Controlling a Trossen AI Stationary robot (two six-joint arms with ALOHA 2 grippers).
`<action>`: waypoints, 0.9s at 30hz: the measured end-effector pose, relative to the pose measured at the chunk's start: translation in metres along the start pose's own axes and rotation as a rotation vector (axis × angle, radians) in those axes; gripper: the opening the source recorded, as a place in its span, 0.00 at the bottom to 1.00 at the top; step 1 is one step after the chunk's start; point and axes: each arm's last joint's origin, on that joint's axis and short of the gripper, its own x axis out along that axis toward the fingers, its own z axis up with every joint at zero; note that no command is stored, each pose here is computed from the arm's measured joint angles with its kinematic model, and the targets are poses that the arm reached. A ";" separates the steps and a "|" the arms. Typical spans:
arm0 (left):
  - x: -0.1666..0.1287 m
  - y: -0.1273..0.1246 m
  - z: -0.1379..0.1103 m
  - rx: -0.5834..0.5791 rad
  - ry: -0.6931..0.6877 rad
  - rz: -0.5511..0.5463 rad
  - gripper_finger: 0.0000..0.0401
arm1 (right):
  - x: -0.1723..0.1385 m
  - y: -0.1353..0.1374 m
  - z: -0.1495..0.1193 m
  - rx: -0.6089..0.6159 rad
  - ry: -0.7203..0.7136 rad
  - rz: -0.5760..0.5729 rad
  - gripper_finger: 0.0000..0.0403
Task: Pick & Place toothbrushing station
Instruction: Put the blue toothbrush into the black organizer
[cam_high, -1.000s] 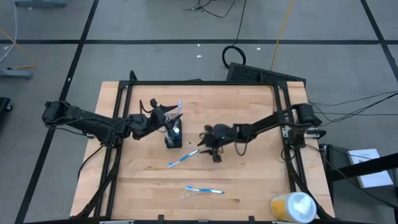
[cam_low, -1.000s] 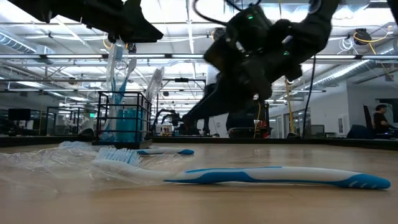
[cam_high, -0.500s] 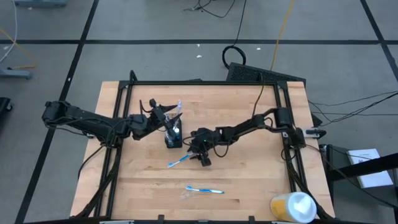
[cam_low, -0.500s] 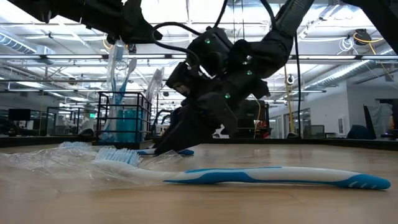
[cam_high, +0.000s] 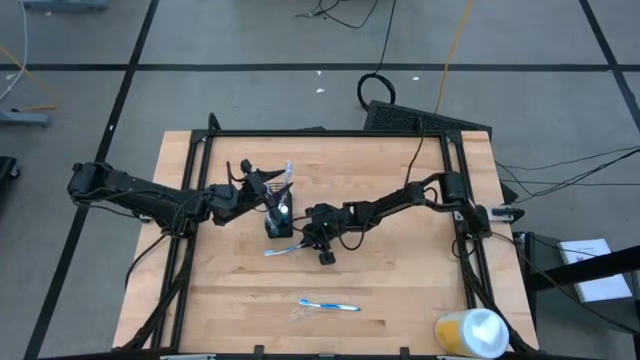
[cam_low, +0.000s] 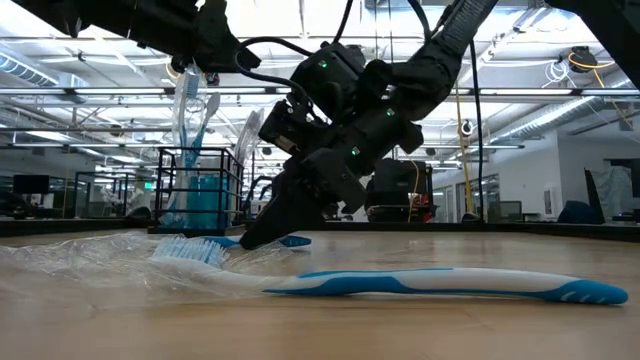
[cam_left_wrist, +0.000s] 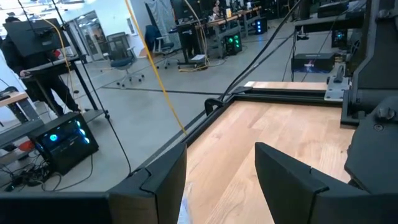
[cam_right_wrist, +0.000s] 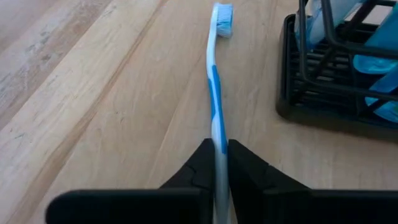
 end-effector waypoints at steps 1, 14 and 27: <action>0.000 0.000 0.000 0.002 0.003 0.000 0.49 | 0.000 0.000 -0.001 0.002 0.011 0.003 0.04; 0.000 0.000 -0.002 0.008 0.016 -0.003 0.49 | -0.051 -0.001 0.028 -0.032 -0.005 -0.017 0.04; -0.002 -0.003 -0.003 -0.008 0.023 -0.016 0.49 | -0.138 0.002 0.014 0.053 -0.209 -0.090 0.04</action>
